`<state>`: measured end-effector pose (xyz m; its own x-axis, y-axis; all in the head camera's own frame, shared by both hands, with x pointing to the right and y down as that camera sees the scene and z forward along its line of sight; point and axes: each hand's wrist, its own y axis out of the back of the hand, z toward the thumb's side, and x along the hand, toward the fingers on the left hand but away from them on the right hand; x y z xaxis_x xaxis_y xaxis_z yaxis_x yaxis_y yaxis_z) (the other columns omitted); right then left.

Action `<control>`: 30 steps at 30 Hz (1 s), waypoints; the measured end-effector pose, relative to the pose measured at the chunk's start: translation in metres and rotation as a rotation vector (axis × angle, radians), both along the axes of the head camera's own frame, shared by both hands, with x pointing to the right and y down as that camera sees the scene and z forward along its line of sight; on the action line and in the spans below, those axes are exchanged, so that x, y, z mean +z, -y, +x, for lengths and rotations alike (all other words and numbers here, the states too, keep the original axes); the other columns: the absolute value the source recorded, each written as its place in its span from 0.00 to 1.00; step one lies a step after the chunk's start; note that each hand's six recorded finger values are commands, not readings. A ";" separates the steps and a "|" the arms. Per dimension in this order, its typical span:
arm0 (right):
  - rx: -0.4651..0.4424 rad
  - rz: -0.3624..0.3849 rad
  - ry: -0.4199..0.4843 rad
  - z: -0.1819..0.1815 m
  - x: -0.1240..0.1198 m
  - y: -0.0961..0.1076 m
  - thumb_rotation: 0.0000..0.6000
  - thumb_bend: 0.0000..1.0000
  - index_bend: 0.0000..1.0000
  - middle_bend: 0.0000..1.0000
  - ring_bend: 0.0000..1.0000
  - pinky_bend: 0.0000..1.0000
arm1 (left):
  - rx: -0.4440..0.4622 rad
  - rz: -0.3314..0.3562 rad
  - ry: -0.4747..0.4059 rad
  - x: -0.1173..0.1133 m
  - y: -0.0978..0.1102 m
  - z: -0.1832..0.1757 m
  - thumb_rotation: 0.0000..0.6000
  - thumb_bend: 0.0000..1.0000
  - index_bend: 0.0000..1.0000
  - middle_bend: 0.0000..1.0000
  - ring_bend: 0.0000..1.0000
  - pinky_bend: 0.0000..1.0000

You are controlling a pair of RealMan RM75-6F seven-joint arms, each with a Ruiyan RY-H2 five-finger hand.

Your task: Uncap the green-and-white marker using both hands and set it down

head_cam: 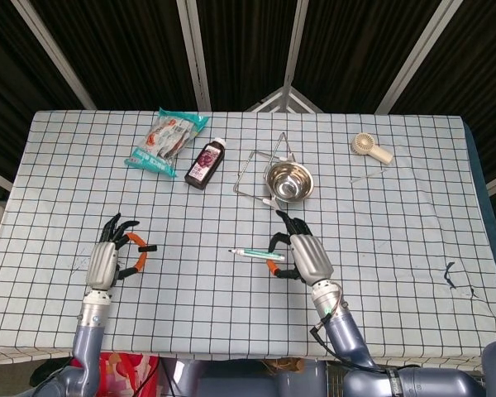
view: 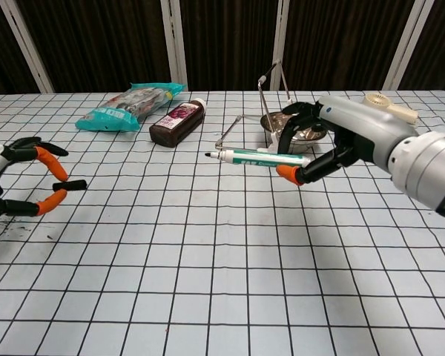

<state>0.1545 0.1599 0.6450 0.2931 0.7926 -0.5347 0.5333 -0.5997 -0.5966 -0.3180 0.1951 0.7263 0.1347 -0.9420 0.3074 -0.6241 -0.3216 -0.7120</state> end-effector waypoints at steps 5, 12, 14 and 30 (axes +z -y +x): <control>0.010 -0.009 0.003 0.002 0.006 -0.002 1.00 0.42 0.64 0.07 0.12 0.08 | 0.011 -0.060 -0.024 0.023 -0.002 0.005 1.00 0.55 0.54 0.19 0.00 0.00; 0.012 -0.020 -0.007 0.003 0.017 0.000 1.00 0.43 0.64 0.07 0.12 0.08 | 0.020 -0.091 -0.039 0.033 -0.007 0.005 1.00 0.55 0.40 0.14 0.00 0.00; 0.010 -0.030 -0.006 0.003 0.021 0.000 1.00 0.43 0.65 0.07 0.12 0.08 | 0.021 -0.082 -0.045 0.029 -0.007 0.002 1.00 0.54 0.34 0.10 0.00 0.00; 0.017 -0.090 -0.096 0.019 0.073 -0.002 1.00 0.43 0.65 0.07 0.12 0.08 | 0.061 0.087 -0.018 -0.060 0.004 -0.025 1.00 0.54 0.20 0.05 0.00 0.00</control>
<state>0.1731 0.1620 0.7180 0.2237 0.7444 -0.6292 0.4870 -0.6445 -0.5895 -0.3425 0.1907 0.6668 0.1975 -0.9548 0.2221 -0.6181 -0.2972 -0.7278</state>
